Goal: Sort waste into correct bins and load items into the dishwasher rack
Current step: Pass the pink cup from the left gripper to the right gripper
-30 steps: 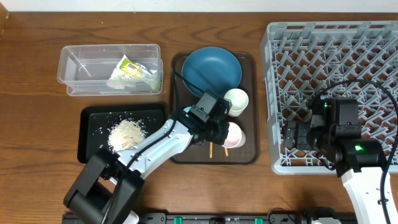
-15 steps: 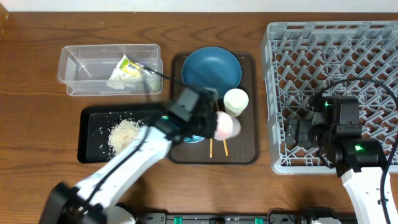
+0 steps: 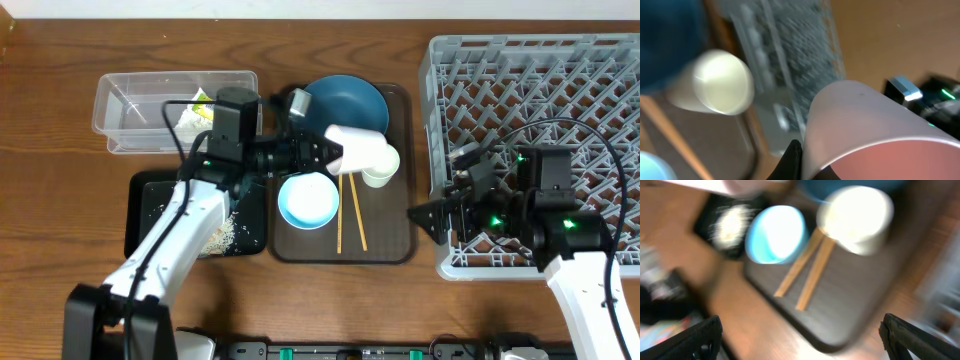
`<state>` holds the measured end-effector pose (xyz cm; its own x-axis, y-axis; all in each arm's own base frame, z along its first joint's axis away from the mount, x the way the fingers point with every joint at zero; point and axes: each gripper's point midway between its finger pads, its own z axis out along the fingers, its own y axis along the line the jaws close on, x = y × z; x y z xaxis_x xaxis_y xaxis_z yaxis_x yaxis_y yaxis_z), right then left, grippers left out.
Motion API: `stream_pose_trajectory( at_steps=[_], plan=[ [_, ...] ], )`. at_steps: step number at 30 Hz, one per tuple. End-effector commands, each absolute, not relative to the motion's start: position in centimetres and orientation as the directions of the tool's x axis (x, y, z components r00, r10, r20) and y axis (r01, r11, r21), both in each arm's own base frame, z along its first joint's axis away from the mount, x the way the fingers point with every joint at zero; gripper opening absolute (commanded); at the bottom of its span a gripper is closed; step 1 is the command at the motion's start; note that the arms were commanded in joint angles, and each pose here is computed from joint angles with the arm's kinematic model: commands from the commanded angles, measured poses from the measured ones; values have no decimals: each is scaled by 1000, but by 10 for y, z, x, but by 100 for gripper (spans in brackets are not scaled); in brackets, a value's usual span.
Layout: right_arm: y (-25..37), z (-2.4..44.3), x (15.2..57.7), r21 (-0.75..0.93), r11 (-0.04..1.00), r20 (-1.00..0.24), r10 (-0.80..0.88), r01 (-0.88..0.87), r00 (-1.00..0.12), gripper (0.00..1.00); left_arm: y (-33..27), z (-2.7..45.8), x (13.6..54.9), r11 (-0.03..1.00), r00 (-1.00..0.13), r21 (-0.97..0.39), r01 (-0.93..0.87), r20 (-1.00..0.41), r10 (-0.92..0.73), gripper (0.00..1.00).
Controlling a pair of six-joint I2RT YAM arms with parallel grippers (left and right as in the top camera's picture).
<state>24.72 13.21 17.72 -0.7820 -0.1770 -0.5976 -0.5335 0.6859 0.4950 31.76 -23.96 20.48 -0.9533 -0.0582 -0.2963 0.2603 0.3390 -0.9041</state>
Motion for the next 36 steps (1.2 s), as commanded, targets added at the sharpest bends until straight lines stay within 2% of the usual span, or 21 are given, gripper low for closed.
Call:
stream_pose_trajectory(
  at_steps=[1, 3, 12, 20, 25, 36],
  plan=[
    [165, 212, 230, 529, 400, -737, -220, -748, -639, 99, -253, 222, 288, 164, -971, -958, 236, -225, 87, 6],
    [169, 215, 230, 536, 358, -751, -212, -764, -626, 99, -256, 219, 286, 163, -971, -959, 231, -217, 100, 6],
    [171, 209, 252, 500, 349, -785, -206, -793, -585, 99, -277, 220, 265, 131, -959, -961, 244, -218, 181, 6],
    [182, 242, 248, 453, 182, -869, -130, -873, -478, 99, -283, 221, 259, 124, -954, -960, 250, -222, 202, 6],
    [184, 255, 242, 441, 105, -888, -96, -891, -450, 99, -283, 221, 259, 124, -954, -960, 250, -222, 203, 6],
    [186, 256, 240, 438, 92, -890, -97, -894, -446, 89, -285, 228, 264, 109, -954, -961, 254, -231, 189, 6]
  ],
)
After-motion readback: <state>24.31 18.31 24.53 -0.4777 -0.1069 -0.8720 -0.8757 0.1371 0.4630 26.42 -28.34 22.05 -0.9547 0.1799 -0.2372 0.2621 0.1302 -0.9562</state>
